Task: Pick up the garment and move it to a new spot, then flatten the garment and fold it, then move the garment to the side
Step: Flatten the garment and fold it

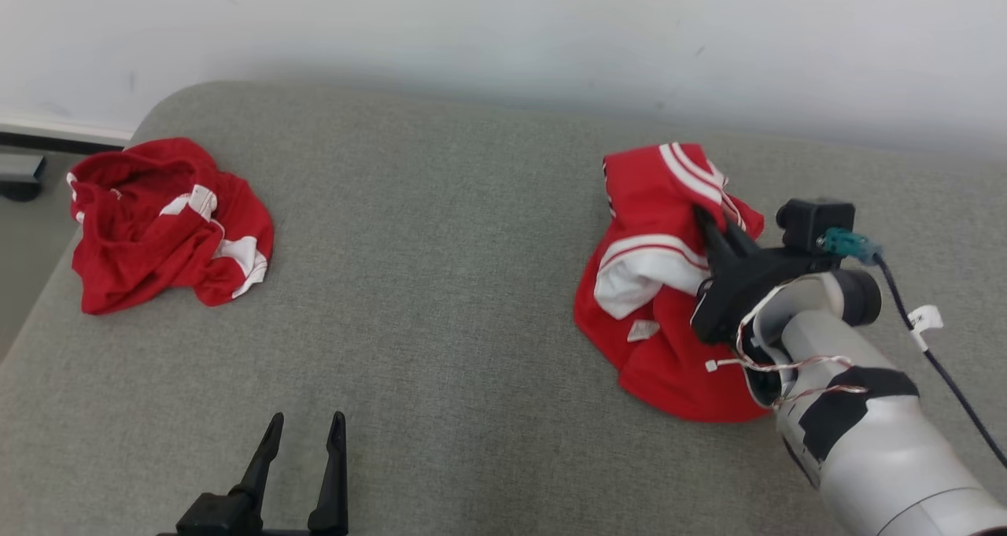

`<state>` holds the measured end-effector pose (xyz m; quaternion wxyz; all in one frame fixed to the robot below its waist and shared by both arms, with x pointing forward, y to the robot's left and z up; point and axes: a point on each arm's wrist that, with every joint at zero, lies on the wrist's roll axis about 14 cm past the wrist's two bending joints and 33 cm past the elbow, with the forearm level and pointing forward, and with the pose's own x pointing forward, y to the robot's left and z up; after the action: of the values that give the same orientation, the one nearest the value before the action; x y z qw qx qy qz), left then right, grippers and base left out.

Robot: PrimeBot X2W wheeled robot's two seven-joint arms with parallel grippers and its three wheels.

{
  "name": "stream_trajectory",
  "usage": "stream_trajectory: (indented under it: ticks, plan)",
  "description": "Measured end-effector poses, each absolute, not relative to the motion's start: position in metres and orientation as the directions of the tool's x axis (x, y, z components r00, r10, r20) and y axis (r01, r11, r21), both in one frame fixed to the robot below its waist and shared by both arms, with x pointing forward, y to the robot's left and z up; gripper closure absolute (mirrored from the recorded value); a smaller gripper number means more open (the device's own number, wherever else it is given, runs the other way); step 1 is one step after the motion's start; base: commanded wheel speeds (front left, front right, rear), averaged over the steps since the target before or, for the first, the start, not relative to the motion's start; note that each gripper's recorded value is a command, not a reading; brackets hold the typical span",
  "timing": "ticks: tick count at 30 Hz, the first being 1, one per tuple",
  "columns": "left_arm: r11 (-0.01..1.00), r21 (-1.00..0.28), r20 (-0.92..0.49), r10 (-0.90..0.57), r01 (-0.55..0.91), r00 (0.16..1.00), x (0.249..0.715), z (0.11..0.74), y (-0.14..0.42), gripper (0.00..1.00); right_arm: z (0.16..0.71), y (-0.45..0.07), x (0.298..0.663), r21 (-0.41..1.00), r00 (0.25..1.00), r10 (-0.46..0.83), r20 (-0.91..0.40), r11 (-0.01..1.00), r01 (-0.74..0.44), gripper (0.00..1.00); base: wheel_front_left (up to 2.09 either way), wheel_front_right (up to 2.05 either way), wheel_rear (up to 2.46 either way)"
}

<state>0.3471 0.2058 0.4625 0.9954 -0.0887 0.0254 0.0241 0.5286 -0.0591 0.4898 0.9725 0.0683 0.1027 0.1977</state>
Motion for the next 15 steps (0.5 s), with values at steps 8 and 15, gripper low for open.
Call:
stream_trajectory:
  ticks: [8, 15]
  plan:
    - [0.983, -0.183, -0.041, 0.008, -0.015, 0.999, 0.352, 0.466, 0.195, 0.00, 0.558, -0.103, 0.543, 0.159, 0.944, 0.328, 0.017, 0.932, -0.327, 1.00, 0.00, 0.00, 0.00]
    - [0.980, -0.192, -0.036, -0.064, 0.055, 0.997, 0.360, 0.466, 0.172, 0.00, 0.555, -0.203, 0.521, 0.237, 0.991, 0.133, 0.033, 0.962, -0.137, 1.00, 0.00, 0.00, 0.00]
